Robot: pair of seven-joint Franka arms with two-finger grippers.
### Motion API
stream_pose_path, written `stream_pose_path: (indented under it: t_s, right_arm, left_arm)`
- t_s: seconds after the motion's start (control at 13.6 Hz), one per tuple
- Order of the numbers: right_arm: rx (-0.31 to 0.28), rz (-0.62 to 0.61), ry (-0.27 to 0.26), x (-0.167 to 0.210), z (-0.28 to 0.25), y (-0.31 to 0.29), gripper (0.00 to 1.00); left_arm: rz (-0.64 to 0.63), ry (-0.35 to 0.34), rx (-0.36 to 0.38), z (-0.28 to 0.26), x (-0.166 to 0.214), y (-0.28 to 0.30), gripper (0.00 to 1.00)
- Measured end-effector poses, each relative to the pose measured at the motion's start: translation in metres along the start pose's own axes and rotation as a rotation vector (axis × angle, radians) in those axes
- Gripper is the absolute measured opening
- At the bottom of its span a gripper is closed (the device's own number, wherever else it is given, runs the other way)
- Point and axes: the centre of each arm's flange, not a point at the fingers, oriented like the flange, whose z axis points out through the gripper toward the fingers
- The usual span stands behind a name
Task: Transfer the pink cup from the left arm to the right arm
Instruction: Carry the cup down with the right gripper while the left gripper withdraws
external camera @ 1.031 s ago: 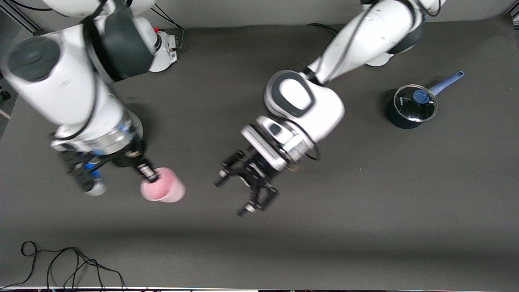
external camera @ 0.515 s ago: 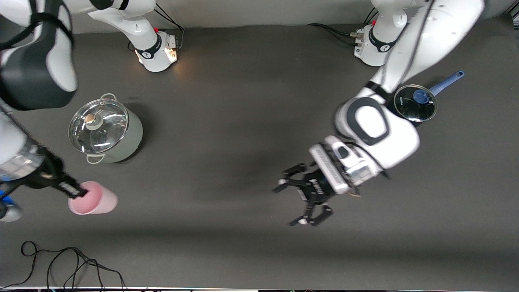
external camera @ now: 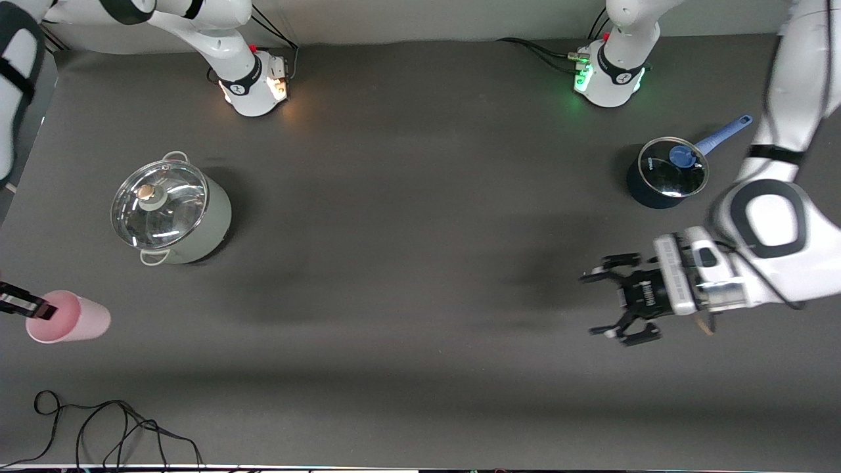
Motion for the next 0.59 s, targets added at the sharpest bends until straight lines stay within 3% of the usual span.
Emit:
stream_pose_path:
  t_s: [0.29, 0.44, 0.59]
  right_arm:
    - [0.017, -0.239, -0.069, -0.004, 0.030, 0.055, 0.04]
    - [0.021, -0.309, -0.054, -0.007, 0.050, 0.065, 0.04]
    - [0.027, -0.349, -0.012, -0.015, 0.080, 0.069, 0.04]
  left_arm:
    - [-0.133, -0.258, -0.158, -0.082, -0.035, 0.026, 1.00]
    - [-0.266, -0.391, -0.163, -0.129, -0.036, 0.041, 1.00]
    - [-0.381, -0.488, -0.104, -0.173, -0.022, 0.054, 1.00]
